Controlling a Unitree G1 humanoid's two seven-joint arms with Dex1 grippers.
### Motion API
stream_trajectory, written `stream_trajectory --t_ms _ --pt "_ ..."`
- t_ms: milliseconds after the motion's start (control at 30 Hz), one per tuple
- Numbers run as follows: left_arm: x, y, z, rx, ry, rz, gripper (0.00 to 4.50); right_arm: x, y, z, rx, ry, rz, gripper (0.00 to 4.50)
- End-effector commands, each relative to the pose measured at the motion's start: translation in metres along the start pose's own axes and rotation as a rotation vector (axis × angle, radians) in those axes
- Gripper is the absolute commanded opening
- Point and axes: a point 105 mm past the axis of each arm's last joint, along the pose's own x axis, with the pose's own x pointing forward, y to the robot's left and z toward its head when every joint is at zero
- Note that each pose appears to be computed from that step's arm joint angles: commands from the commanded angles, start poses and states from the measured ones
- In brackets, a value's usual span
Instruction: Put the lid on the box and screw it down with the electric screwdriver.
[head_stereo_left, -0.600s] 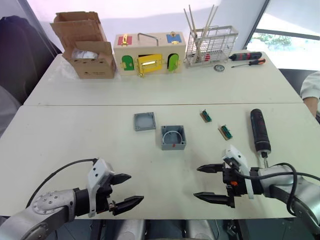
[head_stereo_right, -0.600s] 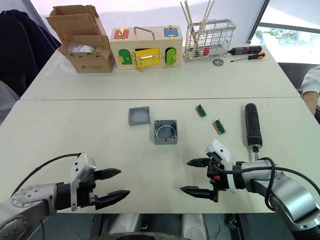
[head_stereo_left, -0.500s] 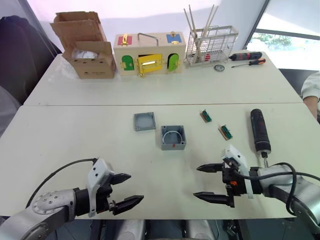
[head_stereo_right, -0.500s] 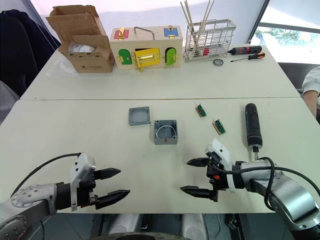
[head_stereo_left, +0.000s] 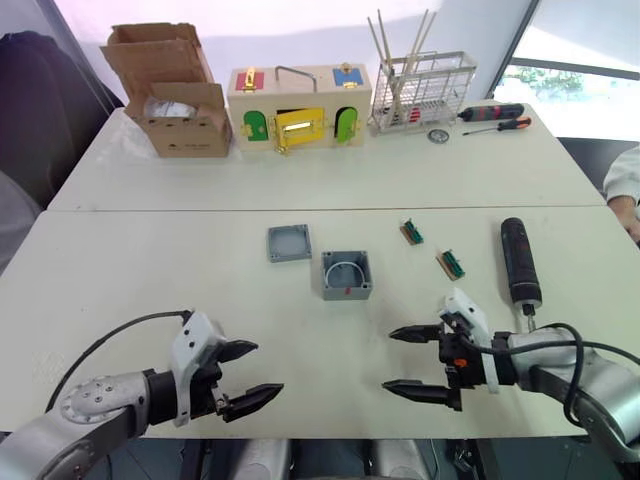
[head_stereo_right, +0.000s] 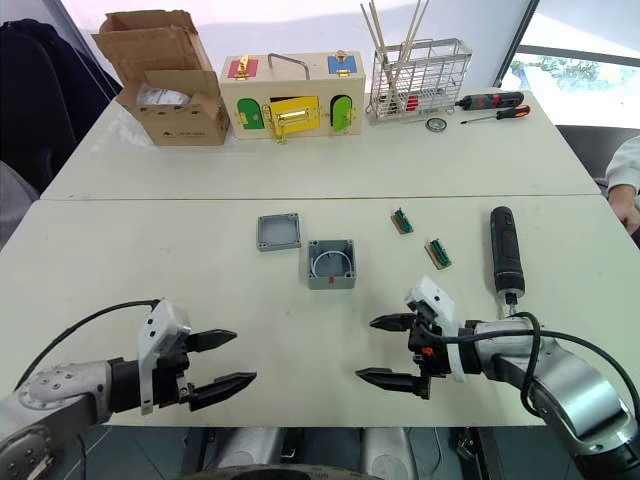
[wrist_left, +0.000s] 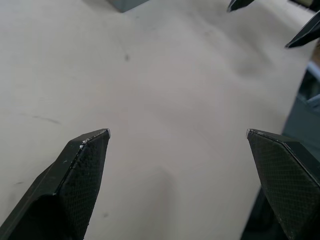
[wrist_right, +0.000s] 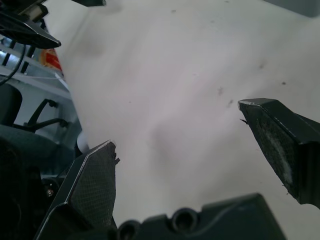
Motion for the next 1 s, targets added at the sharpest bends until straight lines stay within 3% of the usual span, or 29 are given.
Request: stream_trajectory --t_ms 33,133,333,433,533,667,767,1000 --pt "-0.021 0.028 0.03 0.112 0.038 0.039 4.5 -0.003 -0.007 0.018 0.014 -0.048 -0.012 4.49" --pt "-0.04 0.042 0.061 0.177 0.13 -0.006 4.5 -0.008 -0.008 0.033 -0.012 -0.081 -0.014 4.49" --pt "-0.04 0.059 0.114 0.361 0.146 -0.082 4.5 -0.016 -0.001 0.045 -0.005 -0.101 0.003 4.49" --pt "-0.022 0.064 0.141 0.456 0.115 -0.164 4.5 -0.021 -0.006 0.057 -0.017 -0.131 -0.037 4.49" --pt "0.023 0.053 0.16 0.548 0.106 -0.318 4.5 -0.025 -0.016 0.061 -0.026 -0.145 -0.116 4.49" --pt "0.052 0.042 0.161 0.592 0.133 -0.431 4.5 -0.025 -0.018 0.058 -0.02 -0.14 -0.163 4.49" --pt "0.081 0.032 0.147 0.627 0.181 -0.528 4.5 -0.027 -0.018 0.052 -0.008 -0.15 -0.236 4.49" --pt "0.124 0.018 0.141 0.663 0.18 -0.598 4.5 -0.029 -0.016 0.047 0.018 -0.182 -0.329 4.49"
